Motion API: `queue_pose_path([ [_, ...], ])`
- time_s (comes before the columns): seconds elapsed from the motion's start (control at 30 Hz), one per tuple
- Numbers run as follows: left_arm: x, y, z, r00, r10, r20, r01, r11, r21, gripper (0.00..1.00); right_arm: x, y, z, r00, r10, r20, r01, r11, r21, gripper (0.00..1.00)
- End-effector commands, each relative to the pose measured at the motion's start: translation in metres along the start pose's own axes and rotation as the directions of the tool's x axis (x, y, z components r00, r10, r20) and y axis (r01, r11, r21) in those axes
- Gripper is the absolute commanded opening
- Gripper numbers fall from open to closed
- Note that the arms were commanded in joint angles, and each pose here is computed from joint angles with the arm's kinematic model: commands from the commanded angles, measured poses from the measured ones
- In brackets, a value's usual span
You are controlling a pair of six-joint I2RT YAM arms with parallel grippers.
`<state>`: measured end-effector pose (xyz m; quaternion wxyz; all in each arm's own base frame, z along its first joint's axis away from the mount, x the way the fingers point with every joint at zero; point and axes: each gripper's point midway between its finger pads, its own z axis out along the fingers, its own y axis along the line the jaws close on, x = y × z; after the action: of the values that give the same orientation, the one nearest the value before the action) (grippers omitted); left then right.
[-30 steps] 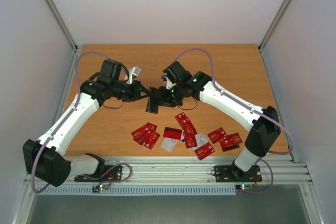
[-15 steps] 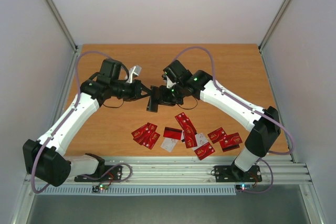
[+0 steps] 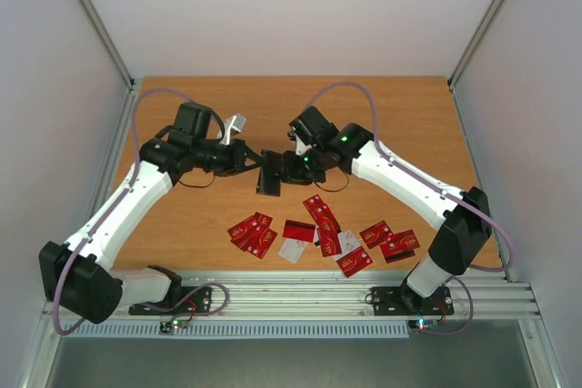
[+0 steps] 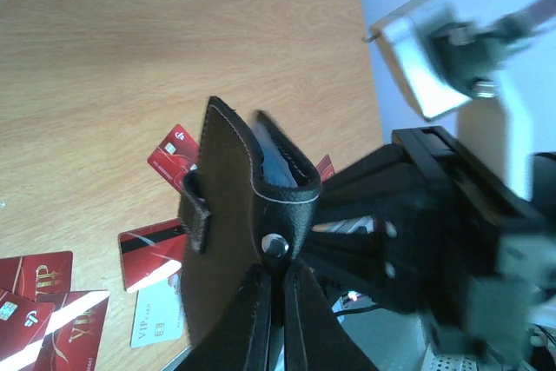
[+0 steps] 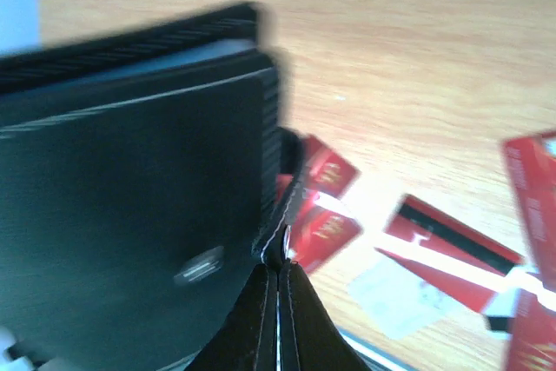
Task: Put the credit cards into the card holder
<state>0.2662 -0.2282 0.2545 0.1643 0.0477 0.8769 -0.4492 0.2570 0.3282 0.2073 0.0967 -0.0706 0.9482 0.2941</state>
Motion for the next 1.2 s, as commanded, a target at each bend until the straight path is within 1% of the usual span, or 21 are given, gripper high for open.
queue_pose_path([
  [0.0,-0.012,-0.029,-0.015,0.996,0.076,0.052,-0.079,0.994,0.069,0.00,0.011,-0.056,-0.002,0.998,0.054,-0.018,-0.051,0.986,0.158,0.01],
  [0.2,-0.012,-0.027,-0.013,0.997,0.069,0.046,-0.072,0.995,0.065,0.00,0.014,-0.062,-0.001,0.998,0.051,-0.032,-0.045,0.985,0.167,0.01],
  [0.23,-0.012,-0.026,-0.012,0.997,0.067,0.046,-0.070,0.995,0.065,0.00,0.016,-0.063,-0.002,0.998,0.052,-0.037,-0.045,0.984,0.171,0.03],
  [0.27,-0.013,-0.027,-0.013,0.997,0.069,0.045,-0.072,0.995,0.066,0.00,0.017,-0.065,-0.004,0.998,0.052,-0.043,-0.044,0.984,0.174,0.08],
  [0.37,-0.013,-0.028,-0.013,0.996,0.075,0.046,-0.078,0.995,0.063,0.00,0.019,-0.073,-0.014,0.998,0.048,-0.039,-0.040,0.983,0.178,0.12],
  [0.4,-0.014,-0.028,-0.014,0.996,0.077,0.046,-0.080,0.995,0.063,0.00,0.019,-0.075,-0.019,0.998,0.047,-0.032,-0.041,0.986,0.164,0.17],
  [0.47,-0.014,-0.029,-0.013,0.996,0.080,0.044,-0.083,0.995,0.063,0.00,0.018,-0.076,-0.029,0.999,0.038,-0.022,-0.035,0.992,0.122,0.37],
  [0.5,-0.014,-0.029,-0.013,0.996,0.083,0.044,-0.086,0.994,0.065,0.00,0.017,-0.075,-0.035,0.999,0.034,-0.016,-0.033,0.995,0.093,0.44],
  [0.53,-0.015,-0.030,-0.013,0.996,0.084,0.043,-0.086,0.994,0.067,0.00,0.017,-0.072,-0.039,0.999,0.031,-0.014,-0.030,0.998,0.055,0.50],
  [0.57,-0.015,-0.030,-0.013,0.996,0.084,0.043,-0.087,0.994,0.070,0.00,0.015,-0.070,-0.044,0.999,0.037,-0.009,-0.037,0.999,0.012,0.54],
  [0.63,-0.015,-0.032,-0.013,0.995,0.087,0.041,-0.090,0.993,0.077,0.00,0.012,-0.056,-0.055,0.999,0.036,-0.010,-0.036,0.993,-0.116,0.59],
  [0.7,-0.016,-0.035,-0.013,0.995,0.092,0.035,-0.095,0.991,0.091,0.00,0.011,-0.034,-0.070,1.000,0.019,-0.006,-0.020,0.965,-0.261,0.66],
  [0.8,-0.019,-0.045,-0.014,0.994,0.101,0.037,-0.105,0.985,0.136,0.00,0.006,-0.001,-0.089,1.000,-0.016,0.013,0.020,0.901,-0.433,0.72],
  [0.87,-0.023,-0.055,-0.017,0.994,0.100,0.046,-0.106,0.980,0.171,0.00,0.002,0.016,-0.100,0.999,-0.022,0.026,0.032,0.860,-0.510,0.78],
  [0.93,-0.028,-0.068,-0.020,0.995,0.083,0.053,-0.093,0.972,0.216,0.00,-0.004,0.028,-0.111,0.998,-0.021,0.051,0.046,0.831,-0.554,0.86],
  [0.97,-0.030,-0.076,-0.024,0.995,0.085,0.060,-0.097,0.965,0.243,0.00,-0.008,0.034,-0.118,0.997,-0.020,0.070,0.056,0.821,-0.567,0.94],
  [1.0,-0.033,-0.084,-0.026,0.994,0.083,0.068,-0.099,0.957,0.272,0.00,-0.013,0.037,-0.124,0.996,-0.017,0.087,0.065,0.815,-0.576,0.98],
  [1.17,-0.047,-0.118,-0.041,0.995,0.038,0.097,-0.074,0.912,0.403,0.00,-0.035,0.051,-0.153,0.988,-0.013,0.155,0.104,0.793,-0.600,0.98],
])
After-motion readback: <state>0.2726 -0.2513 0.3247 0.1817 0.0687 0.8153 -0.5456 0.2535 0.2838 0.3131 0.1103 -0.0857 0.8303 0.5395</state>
